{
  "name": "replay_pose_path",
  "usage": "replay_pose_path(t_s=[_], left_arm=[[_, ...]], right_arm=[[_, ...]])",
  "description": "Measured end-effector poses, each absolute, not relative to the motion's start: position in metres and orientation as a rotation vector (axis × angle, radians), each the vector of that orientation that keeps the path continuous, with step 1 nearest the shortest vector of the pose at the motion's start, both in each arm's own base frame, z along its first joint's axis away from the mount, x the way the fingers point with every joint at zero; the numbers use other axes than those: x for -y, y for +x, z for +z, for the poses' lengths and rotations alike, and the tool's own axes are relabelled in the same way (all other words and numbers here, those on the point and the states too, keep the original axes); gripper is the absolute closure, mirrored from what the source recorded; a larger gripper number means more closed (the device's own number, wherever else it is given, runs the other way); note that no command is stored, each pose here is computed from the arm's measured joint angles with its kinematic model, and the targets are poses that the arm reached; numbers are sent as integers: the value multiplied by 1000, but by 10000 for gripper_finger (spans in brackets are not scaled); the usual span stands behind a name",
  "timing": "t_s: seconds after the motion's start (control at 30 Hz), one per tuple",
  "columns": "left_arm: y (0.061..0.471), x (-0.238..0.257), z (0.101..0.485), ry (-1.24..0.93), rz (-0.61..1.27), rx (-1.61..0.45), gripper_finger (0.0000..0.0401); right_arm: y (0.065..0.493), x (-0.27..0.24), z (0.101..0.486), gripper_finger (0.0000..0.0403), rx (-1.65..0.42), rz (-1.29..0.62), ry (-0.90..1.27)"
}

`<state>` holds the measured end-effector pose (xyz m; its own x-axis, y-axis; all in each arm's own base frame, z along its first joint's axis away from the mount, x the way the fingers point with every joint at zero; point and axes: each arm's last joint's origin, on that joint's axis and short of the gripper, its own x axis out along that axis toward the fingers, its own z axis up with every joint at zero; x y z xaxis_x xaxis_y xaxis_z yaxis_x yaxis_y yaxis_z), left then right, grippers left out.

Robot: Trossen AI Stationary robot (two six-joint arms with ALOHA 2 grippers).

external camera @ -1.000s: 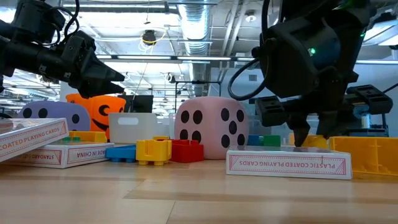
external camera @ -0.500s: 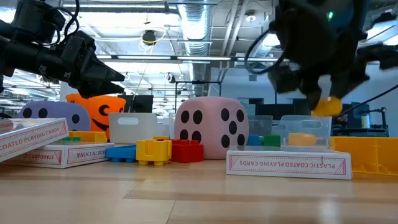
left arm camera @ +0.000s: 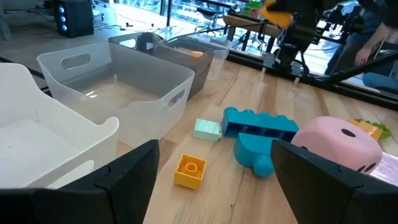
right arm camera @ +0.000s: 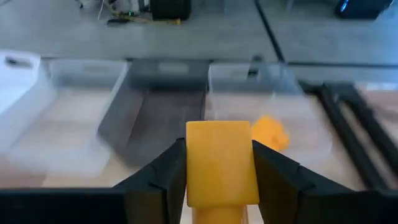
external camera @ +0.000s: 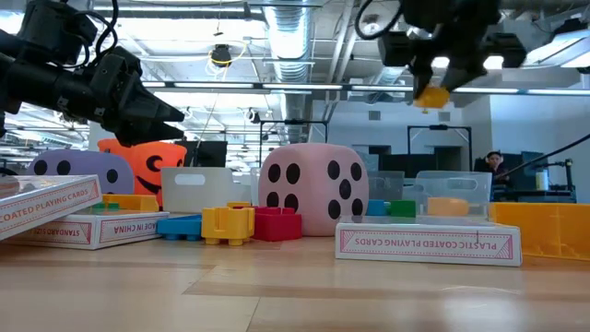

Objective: Pick & Place Toys
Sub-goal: Put the big yellow game piece into the right transparent bin

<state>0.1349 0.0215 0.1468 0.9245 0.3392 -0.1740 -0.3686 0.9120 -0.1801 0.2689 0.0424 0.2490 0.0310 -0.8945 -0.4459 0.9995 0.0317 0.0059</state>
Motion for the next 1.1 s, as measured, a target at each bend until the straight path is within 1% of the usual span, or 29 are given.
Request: replay_pose_path(t_s=[0.13,0.27,0.37,0.47,0.53,0.67,0.77,0.83,1.0,1.1], left_arm=[[135,-21,145,-243,371,-152,100],[134,-21,142,-275,379,-181,100],[133,-21,138,-299,388,-218,100],[131,-21,133,-322,403,-268,100],[130,-21,129,-325,411,-310,100],[127,-21,124,-362,429,-362,100],[127,-21,122,-384,438,-375,100],[127,-21,122,-389,439,-377,100],[127,-21,122,-389,438,-377,100],[127,-21,122,-389,438,-378,100]], right_arm=[[264,-9,264,272,-375,-1558,279],[254,31,277,273,-418,-1659,228],[247,62,281,256,-482,-1748,209],[241,90,279,244,-583,-1809,240],[243,107,275,249,-658,-1807,258],[254,136,264,274,-752,-1751,233],[262,153,256,274,-816,-1684,223],[266,163,250,267,-848,-1648,252],[267,177,233,231,-937,-1619,338],[266,181,226,233,-984,-1622,348]])
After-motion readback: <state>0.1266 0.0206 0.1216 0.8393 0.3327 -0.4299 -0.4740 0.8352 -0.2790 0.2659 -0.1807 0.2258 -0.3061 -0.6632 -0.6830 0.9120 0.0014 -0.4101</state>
